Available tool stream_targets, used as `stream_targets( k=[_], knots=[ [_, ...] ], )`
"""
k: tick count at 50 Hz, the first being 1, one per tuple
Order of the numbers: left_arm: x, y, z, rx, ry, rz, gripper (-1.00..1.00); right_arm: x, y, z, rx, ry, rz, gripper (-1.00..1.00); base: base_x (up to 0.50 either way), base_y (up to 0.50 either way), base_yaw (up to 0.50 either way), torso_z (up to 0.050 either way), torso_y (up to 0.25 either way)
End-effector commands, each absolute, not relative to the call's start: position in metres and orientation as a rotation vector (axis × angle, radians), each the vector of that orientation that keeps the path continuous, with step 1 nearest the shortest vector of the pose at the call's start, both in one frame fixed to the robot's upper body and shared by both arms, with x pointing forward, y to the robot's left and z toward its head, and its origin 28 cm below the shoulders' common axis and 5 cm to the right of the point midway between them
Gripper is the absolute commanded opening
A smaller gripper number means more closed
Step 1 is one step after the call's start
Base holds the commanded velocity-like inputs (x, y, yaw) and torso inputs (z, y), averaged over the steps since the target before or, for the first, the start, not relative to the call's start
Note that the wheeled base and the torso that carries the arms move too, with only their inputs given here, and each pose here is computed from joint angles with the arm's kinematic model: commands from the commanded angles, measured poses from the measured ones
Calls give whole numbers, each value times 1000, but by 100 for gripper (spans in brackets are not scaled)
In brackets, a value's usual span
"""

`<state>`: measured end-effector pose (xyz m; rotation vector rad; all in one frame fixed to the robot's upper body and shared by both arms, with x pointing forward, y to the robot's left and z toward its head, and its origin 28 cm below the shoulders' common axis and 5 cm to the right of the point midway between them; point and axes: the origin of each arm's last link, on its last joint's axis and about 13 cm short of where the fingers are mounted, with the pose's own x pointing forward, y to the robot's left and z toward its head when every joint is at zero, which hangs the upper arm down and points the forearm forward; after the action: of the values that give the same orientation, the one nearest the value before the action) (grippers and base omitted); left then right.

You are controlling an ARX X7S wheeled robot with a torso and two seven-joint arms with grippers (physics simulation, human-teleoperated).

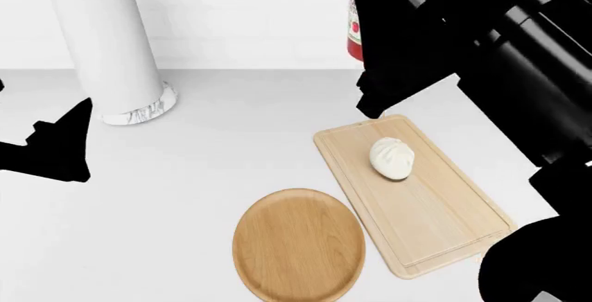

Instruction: Pick the dumpling from the plate and place it on the cutting board. Then pick the condiment bottle from the cabinet and place it next to the cutting board.

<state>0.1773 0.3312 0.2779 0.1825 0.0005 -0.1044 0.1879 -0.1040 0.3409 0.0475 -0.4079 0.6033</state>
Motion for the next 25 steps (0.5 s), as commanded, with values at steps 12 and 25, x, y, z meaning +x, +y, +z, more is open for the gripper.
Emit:
stream_targets(
  k=[12,25],
  knots=[
    [179,328,271,173,12,-117,100,196,-127,319,-54,-370,446,-100,0,0,0,0,0],
    [180,328,269,169,16,-117,100,216,-143,314,-121,-363,338,-100,0,0,0,0,0]
  ],
)
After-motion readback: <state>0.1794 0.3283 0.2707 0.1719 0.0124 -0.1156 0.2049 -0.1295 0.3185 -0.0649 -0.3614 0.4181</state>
